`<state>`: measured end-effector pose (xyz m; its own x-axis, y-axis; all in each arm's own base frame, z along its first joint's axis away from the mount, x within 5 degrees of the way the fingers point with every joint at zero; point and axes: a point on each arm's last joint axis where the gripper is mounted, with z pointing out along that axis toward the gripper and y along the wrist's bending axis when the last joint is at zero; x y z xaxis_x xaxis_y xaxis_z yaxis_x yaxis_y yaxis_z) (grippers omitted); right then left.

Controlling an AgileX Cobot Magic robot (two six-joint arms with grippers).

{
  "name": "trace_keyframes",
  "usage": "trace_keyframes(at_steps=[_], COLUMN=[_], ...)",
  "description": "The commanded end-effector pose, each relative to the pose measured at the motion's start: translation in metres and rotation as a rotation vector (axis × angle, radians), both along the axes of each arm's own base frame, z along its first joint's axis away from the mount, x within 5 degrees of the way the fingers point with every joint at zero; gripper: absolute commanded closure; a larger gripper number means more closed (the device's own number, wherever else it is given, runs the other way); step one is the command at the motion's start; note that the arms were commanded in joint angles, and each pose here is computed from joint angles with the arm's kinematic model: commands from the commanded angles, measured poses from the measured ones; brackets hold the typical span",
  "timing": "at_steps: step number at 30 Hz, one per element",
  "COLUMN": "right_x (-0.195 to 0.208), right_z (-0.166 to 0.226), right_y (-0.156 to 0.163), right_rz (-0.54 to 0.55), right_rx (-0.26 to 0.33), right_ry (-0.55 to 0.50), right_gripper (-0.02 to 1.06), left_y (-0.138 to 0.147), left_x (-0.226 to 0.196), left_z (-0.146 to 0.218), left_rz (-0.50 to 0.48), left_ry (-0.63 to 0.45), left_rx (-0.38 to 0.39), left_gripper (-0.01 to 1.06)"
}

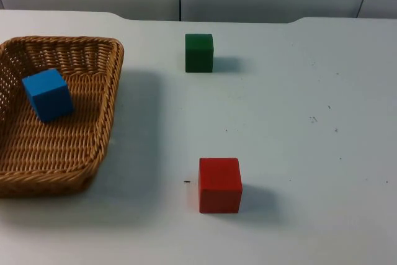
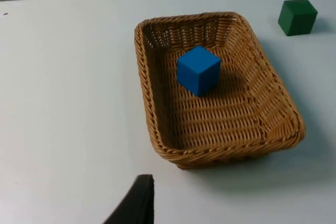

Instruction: Pick up the basket with the left hand and place the blue cube into the basket with the right hand.

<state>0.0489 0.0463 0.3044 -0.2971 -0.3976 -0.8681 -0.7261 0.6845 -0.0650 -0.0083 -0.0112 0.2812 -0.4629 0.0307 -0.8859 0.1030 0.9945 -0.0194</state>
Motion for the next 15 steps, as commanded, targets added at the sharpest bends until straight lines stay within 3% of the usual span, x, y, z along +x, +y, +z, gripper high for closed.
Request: trace_keyframes(at_steps=[1, 4, 11, 15], right_x=[-0.0016, -0.0029, -0.0042, -0.0036], right_z=[-0.0007, -0.0019, -0.0017, -0.0030], right_y=[-0.0026, -0.0059, -0.0082, -0.0100], right_rz=[-0.007, -0.025, -0.029, -0.039], right_rx=[0.008, 0.004, 0.007, -0.020], right_ry=[-0.001, 0.014, 0.008, 0.005], right_gripper=[0.09, 0.09, 0.09, 0.09], left_y=[0.0018, 0.0059, 0.0059, 0.0057], left_x=[0.0001, 0.0005, 0.0007, 0.0009], left_z=[-0.0001, 0.0001, -0.0005, -0.0010], left_rz=[0.021, 0.078, 0.072, 0.069], left_ry=[-0.010, -0.011, -0.009, -0.007], left_rx=[-0.011, -0.024, -0.024, -0.026], left_gripper=[0.00, 0.00, 0.00, 0.00])
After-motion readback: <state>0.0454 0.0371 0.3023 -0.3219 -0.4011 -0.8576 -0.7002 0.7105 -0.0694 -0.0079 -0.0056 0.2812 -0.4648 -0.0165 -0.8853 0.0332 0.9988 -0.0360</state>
